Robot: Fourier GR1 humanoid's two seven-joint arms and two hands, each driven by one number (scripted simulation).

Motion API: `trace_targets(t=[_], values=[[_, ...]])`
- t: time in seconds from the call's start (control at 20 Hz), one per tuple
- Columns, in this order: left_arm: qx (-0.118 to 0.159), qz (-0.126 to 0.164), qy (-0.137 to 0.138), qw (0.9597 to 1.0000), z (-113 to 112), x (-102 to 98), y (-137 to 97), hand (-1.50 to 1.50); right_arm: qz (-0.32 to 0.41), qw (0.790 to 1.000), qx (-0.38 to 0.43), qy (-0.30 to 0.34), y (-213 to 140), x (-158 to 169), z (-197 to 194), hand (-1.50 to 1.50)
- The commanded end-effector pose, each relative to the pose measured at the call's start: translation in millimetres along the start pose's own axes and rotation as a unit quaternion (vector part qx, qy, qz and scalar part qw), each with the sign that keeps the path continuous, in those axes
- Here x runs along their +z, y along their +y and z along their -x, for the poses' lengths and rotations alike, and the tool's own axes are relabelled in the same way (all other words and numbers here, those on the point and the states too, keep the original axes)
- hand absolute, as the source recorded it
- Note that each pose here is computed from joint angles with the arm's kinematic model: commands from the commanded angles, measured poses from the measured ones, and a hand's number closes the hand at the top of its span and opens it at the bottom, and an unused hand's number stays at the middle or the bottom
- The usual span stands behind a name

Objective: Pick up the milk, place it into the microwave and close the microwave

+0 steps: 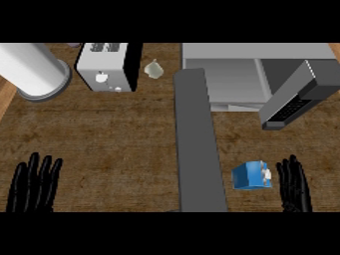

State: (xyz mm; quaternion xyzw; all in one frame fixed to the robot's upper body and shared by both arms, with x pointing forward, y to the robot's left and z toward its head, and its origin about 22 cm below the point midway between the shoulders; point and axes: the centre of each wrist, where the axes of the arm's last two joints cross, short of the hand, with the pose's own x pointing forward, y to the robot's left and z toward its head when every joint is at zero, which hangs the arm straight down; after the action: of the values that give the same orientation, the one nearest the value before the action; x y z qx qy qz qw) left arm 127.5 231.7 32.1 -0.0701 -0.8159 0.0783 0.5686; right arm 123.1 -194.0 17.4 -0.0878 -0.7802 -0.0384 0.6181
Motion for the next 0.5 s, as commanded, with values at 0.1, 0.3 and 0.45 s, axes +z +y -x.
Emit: trace_targets(t=[0.1, 0.3, 0.45], values=[[-0.006, -0.002, 0.0, 1.0, 5, 27, 3, -1.5, 0.041, 0.999, 0.022, 0.019, 7, -6, 36, -1.5], [-0.004, -0.004, 0.008, 1.0, 24, 23, -3, -1.5, 0.064, 0.997, 0.031, 0.027, -22, -6, 69, -1.5], [0.002, -0.001, 0.004, 1.0, 9, 38, 13, -1.5, 0.074, 0.996, 0.035, 0.037, -27, 2, 98, -1.5]])
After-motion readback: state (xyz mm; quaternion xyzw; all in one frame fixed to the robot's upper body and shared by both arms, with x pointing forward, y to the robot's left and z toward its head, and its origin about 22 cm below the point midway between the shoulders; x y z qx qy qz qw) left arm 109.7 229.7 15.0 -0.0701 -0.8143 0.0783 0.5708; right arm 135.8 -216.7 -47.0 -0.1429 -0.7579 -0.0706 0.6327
